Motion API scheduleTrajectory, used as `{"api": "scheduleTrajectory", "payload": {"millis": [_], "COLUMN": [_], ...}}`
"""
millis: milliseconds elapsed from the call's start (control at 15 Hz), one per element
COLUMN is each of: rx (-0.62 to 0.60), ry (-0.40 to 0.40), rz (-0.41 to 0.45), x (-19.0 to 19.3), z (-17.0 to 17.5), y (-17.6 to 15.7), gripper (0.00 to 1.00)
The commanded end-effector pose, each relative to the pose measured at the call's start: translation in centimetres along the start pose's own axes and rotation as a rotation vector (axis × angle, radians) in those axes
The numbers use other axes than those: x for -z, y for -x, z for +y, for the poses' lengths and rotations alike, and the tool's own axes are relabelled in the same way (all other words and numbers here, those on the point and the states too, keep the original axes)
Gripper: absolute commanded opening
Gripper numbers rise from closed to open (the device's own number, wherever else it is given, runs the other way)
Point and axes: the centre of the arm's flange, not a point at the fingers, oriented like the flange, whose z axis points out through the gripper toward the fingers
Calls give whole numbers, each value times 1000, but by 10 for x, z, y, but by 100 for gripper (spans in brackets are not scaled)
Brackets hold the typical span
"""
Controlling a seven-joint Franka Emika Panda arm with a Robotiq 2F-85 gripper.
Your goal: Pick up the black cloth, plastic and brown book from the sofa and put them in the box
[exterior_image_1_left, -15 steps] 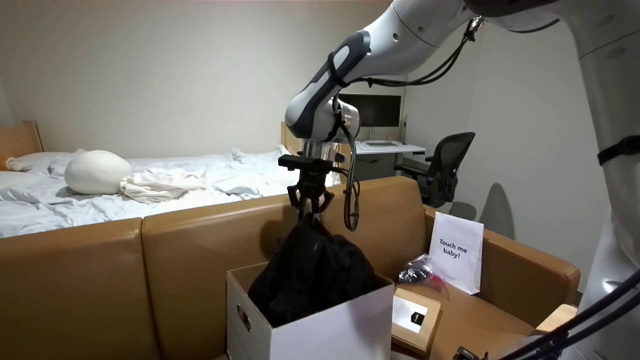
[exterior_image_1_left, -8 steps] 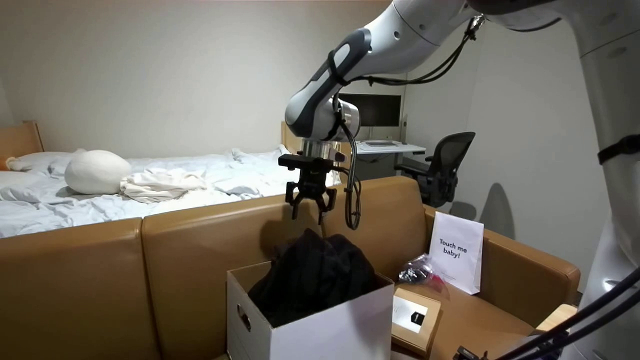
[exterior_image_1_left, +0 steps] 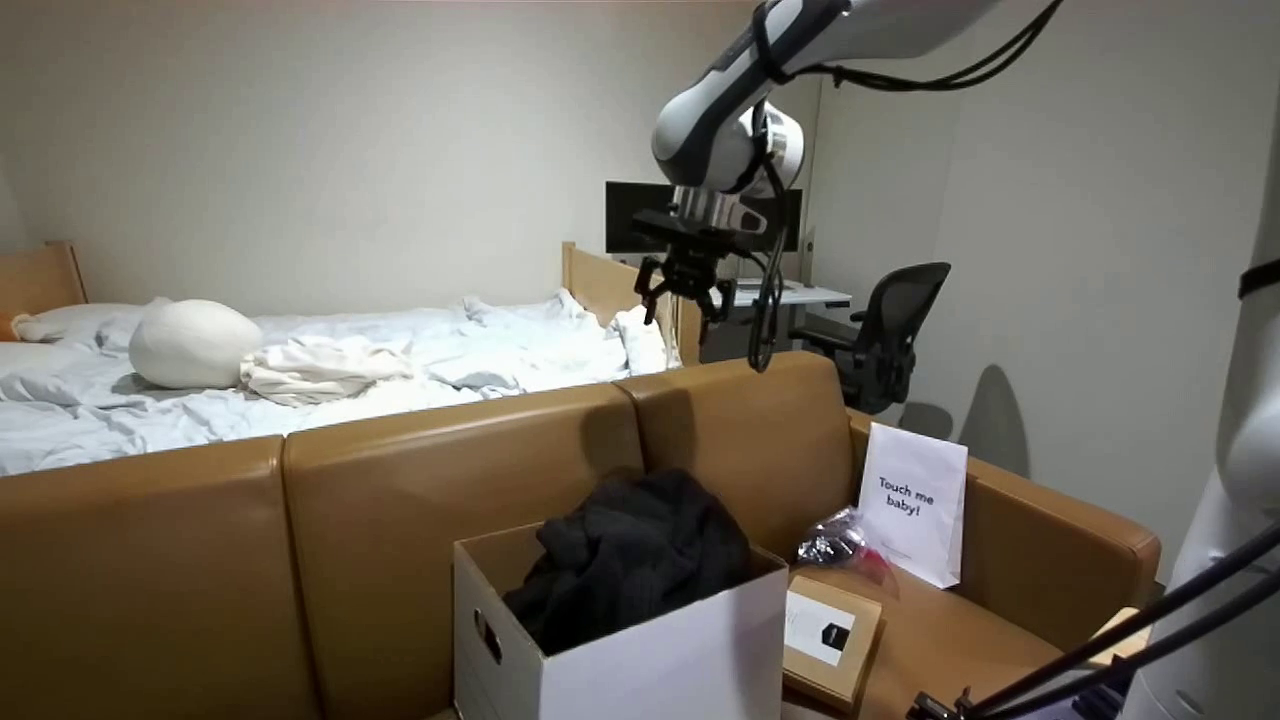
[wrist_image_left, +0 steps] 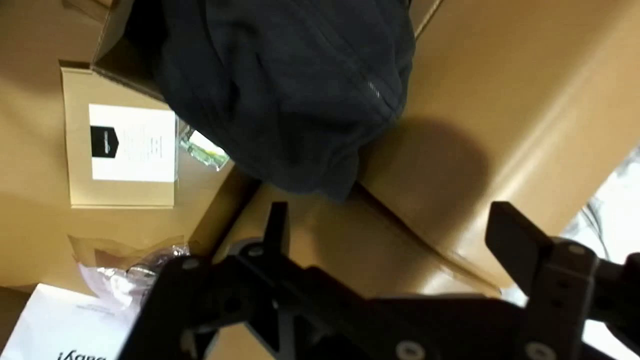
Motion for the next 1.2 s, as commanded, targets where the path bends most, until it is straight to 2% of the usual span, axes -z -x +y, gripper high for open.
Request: {"api": "scheduleTrajectory", "payload": {"millis": [0, 67, 133, 267, 467, 600, 733, 800, 933, 1133], "rx": [-76, -116, -182, -278, -421, -482, -563, -494, -532, -531], "ry": [-86, -109, -126, -135, -153, -150, -163, -163, -164, -171], "rz": [109, 135, 205, 283, 400, 500, 575, 508, 542, 550], "x": [44, 48, 50, 53, 36, 16, 5, 18, 1, 1], "z": [54, 73, 91, 127, 172, 192, 197, 209, 210, 202], "y": [-52, -74, -95, -142, -206, -233, -241, -234, -243, -245], "gripper": [100, 100, 100, 100, 100, 100, 100, 100, 100, 100]}}
